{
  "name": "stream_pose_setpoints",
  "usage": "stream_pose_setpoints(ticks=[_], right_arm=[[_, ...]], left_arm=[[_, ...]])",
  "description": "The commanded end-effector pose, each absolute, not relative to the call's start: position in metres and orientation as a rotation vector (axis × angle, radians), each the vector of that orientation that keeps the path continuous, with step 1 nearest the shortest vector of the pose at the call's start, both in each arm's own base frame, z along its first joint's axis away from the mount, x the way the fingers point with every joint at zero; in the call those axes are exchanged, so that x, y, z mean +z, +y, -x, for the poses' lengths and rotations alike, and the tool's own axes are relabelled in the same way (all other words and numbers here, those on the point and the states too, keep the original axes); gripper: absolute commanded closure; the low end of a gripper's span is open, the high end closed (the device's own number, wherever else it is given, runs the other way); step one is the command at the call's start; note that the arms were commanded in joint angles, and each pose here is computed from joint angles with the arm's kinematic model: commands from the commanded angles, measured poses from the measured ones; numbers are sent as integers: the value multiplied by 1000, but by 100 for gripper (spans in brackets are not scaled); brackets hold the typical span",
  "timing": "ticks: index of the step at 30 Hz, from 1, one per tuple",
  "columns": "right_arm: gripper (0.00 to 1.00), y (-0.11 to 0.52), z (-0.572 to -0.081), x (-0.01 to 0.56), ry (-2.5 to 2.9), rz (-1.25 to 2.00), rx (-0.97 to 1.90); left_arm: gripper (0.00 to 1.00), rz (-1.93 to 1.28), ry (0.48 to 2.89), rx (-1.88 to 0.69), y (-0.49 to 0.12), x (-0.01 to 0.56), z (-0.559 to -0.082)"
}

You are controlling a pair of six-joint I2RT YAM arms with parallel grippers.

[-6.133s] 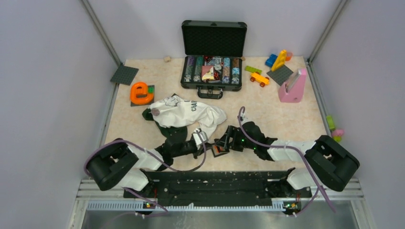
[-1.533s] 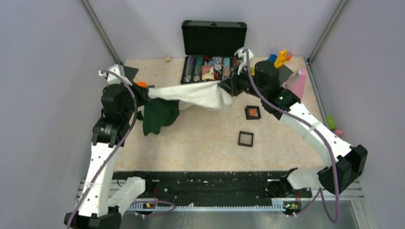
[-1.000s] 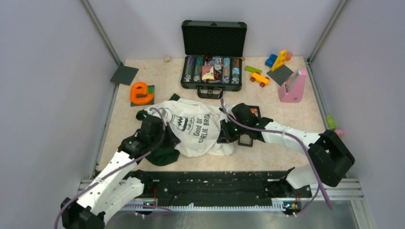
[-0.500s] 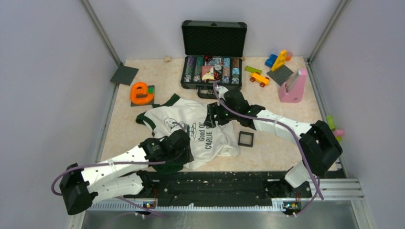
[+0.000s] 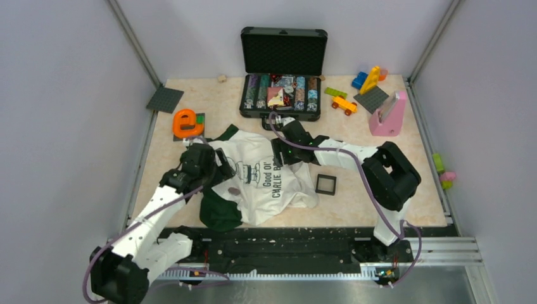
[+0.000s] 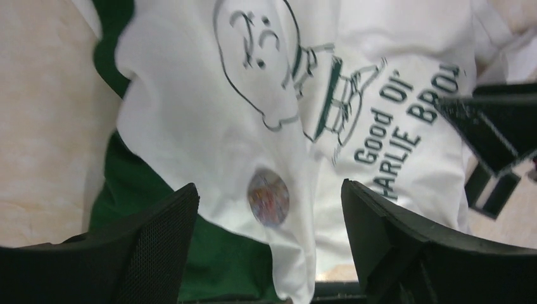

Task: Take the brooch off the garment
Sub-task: Flatten out the clothes at the center of the board.

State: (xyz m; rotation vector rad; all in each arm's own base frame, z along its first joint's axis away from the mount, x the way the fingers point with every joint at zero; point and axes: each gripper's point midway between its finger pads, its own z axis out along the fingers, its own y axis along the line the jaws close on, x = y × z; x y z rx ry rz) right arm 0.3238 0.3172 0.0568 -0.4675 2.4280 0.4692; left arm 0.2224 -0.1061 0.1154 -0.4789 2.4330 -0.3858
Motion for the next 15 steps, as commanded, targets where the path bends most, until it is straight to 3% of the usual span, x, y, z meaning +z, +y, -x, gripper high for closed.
stream_pose_setpoints(ticks=[1, 8, 9, 15], right_arm=[[41, 317, -333, 56, 2409, 424, 398], [96, 300, -318, 49, 2434, 430, 376], [100, 294, -321, 50, 2426, 412, 343], [100, 284, -356, 69, 2385, 313, 317]], left_arm=[[13, 539, 2303, -412, -86, 125, -274], [17, 744, 2223, -350, -52, 103, -292], [18, 748, 2230, -358, -53, 101, -288], [18, 817, 2314, -318, -49, 76, -261]])
